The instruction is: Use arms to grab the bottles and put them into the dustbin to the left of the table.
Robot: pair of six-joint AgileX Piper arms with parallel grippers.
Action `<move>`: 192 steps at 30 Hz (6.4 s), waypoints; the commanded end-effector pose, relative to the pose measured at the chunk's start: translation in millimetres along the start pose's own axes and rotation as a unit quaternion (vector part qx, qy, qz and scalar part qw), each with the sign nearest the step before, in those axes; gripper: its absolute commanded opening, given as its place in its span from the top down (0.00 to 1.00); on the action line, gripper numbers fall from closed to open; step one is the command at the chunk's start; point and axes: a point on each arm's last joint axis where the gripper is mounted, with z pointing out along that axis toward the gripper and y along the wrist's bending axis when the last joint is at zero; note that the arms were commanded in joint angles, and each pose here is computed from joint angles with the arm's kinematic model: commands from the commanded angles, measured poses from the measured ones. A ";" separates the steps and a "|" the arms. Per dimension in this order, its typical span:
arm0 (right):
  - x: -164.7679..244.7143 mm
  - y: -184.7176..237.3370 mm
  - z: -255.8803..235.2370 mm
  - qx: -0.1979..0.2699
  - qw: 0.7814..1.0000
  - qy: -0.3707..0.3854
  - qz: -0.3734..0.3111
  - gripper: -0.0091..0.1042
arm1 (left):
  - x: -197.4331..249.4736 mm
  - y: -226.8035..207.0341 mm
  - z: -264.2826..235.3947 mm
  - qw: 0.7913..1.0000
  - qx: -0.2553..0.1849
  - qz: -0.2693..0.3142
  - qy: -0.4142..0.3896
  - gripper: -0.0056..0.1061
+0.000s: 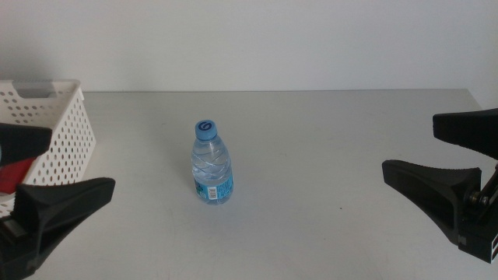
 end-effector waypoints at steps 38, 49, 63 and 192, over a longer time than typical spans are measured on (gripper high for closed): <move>-13.6 -0.5 -4.3 0.003 0.999 -0.047 -0.005 0.34 | 81.8 1.2 104.8 0.978 -0.060 -0.050 -0.193 0.11; -13.6 -0.5 -4.3 0.003 0.999 -0.047 -0.005 0.34 | 89.0 8.7 169.4 0.973 -0.092 -0.072 -0.198 0.11; -13.6 -0.5 -4.3 0.003 0.999 -0.047 -0.005 0.34 | 85.4 36.6 241.6 0.981 -0.074 -0.089 -0.158 0.11; -13.2 -0.5 -4.1 0.003 0.999 -0.046 -0.005 0.34 | -81.0 96.5 -42.1 0.951 -0.267 -0.138 0.070 0.11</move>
